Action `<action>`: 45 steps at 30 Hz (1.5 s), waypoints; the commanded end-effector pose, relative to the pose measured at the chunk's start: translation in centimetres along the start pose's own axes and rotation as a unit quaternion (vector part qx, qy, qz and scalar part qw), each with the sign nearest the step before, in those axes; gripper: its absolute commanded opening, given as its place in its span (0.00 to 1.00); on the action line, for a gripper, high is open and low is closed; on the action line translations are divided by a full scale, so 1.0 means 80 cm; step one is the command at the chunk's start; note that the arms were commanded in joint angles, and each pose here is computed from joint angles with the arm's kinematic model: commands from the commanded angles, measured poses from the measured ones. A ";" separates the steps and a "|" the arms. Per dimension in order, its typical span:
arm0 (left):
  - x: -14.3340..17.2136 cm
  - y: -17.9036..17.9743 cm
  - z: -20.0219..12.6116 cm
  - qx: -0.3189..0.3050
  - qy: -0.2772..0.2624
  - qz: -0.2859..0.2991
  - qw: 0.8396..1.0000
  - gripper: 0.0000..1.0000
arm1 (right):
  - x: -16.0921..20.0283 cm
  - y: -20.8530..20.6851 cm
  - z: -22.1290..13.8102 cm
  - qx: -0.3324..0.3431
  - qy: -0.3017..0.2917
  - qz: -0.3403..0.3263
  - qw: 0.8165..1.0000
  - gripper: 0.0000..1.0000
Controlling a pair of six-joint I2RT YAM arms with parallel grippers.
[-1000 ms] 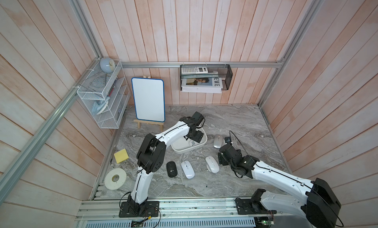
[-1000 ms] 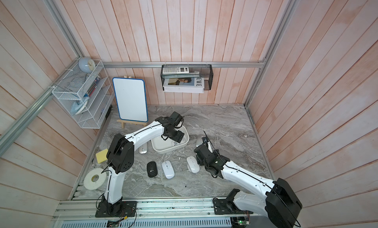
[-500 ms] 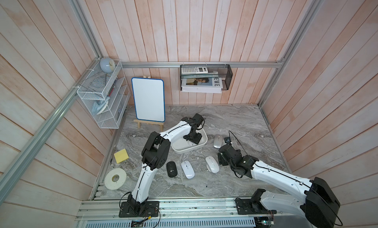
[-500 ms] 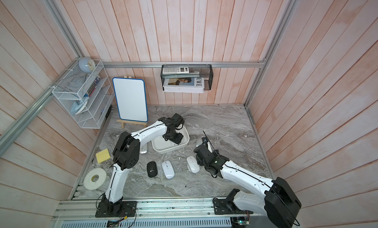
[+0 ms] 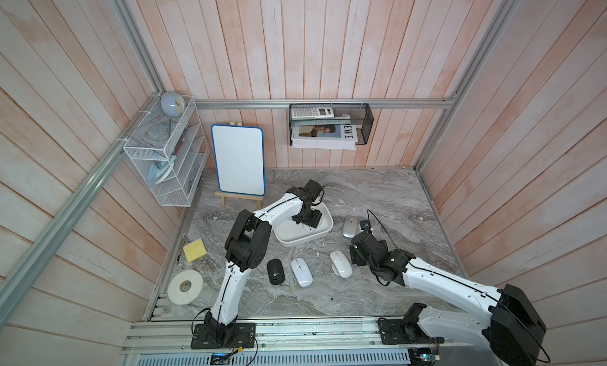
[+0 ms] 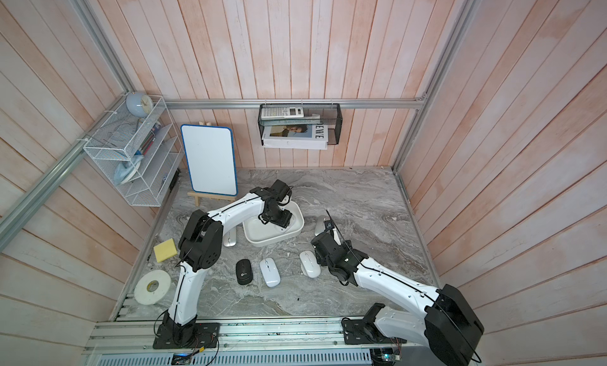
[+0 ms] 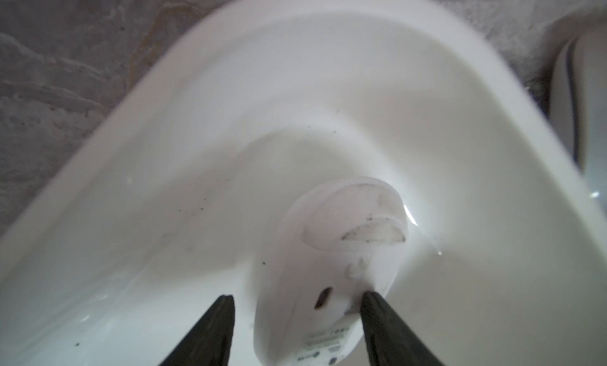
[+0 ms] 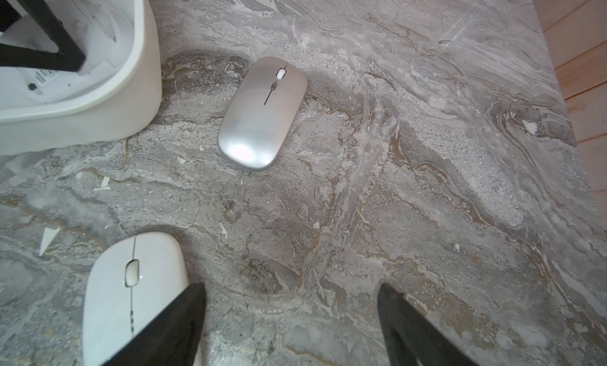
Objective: Take out the mouse from the storage box
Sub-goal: Pick up the mouse from the storage box.
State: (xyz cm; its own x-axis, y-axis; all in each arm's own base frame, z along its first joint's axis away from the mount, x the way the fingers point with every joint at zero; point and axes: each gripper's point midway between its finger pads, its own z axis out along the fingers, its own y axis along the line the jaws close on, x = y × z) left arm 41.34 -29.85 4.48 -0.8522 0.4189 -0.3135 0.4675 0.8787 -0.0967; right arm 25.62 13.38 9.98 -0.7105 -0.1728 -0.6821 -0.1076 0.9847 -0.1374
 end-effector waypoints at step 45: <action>0.014 -0.004 0.049 0.088 -0.003 -0.058 0.994 0.60 | -0.009 0.002 0.001 0.003 0.002 -0.003 1.000 0.86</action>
State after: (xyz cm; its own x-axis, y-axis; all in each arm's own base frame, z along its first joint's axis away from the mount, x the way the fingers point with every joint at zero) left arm 42.18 -31.68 3.61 -0.8849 0.2937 -0.3615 0.4190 0.8410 -0.3424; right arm 25.75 13.59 9.79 -0.7168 -0.1779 -0.6742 -0.1110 0.9837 -0.1416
